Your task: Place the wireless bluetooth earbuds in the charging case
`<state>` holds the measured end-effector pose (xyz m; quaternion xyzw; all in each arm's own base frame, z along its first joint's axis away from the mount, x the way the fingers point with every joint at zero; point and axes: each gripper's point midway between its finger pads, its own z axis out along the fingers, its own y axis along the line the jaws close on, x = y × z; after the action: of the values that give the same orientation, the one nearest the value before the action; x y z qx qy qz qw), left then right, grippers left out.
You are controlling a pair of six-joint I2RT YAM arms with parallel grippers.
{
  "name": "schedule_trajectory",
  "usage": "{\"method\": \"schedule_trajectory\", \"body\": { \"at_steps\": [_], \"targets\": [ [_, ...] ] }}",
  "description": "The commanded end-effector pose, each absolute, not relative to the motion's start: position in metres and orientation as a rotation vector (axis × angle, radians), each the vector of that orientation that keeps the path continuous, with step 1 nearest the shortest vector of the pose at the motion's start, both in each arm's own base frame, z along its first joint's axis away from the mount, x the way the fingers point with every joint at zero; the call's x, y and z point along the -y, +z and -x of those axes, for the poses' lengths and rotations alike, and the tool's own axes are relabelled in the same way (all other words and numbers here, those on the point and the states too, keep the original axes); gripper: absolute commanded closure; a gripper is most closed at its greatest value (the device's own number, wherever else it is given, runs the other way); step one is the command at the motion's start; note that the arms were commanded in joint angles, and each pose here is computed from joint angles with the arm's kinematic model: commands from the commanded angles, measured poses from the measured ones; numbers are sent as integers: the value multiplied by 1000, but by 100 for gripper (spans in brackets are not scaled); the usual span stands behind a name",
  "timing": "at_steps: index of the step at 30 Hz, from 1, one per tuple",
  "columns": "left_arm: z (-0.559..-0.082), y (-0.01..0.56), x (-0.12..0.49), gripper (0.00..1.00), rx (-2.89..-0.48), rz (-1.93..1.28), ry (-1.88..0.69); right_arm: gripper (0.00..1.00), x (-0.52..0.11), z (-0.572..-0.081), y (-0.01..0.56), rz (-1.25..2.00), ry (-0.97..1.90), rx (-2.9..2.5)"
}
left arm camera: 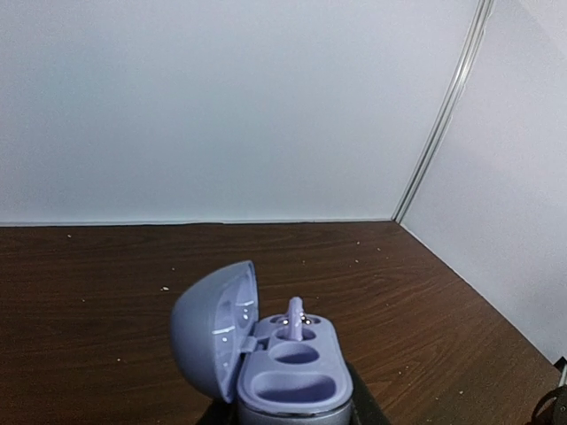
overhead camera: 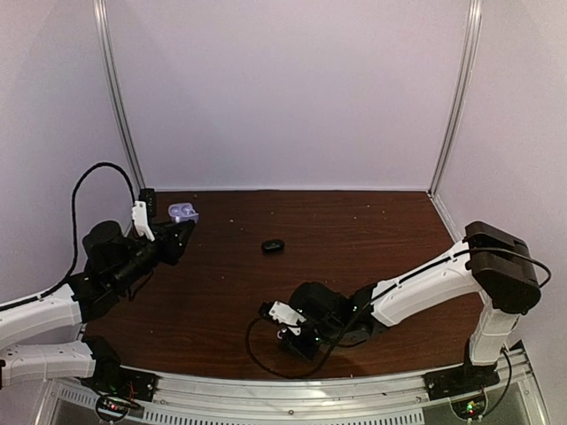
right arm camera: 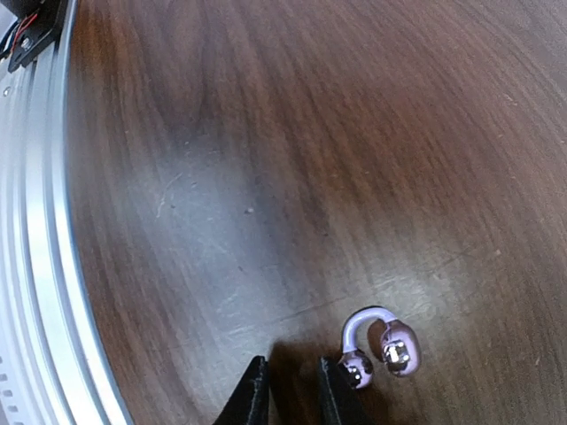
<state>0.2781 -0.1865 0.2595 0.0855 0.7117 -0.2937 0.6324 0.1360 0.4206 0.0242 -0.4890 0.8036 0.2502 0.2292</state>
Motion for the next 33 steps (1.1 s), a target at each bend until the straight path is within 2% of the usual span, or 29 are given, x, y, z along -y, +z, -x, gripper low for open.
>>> {"method": "schedule_trajectory", "body": {
  "at_steps": [1, 10, 14, 23, 26, 33],
  "targets": [
    [-278, 272, 182, 100, -1565, -186, -666, 80, -401, -163, 18, 1222, 591, -2272],
    [-279, 271, 182, 100, -1566, -190, -657, 80, -367, -191, 10, 1199, 434, -2320],
    [-280, 269, 183, 100, -1570, -191, -655, 77, -362, -199, 15, 1211, 389, -2297],
    [-280, 269, 183, 100, -1571, -194, -655, 62, -367, -192, 61, 1300, 473, -2068],
    [-279, 270, 183, 100, -1565, -192, -659, 60, -373, -190, 74, 1310, 525, -1980],
    [-279, 272, 184, 100, -1563, -197, -666, 59, -385, -181, 64, 1392, 487, -1905]
  ]
}}
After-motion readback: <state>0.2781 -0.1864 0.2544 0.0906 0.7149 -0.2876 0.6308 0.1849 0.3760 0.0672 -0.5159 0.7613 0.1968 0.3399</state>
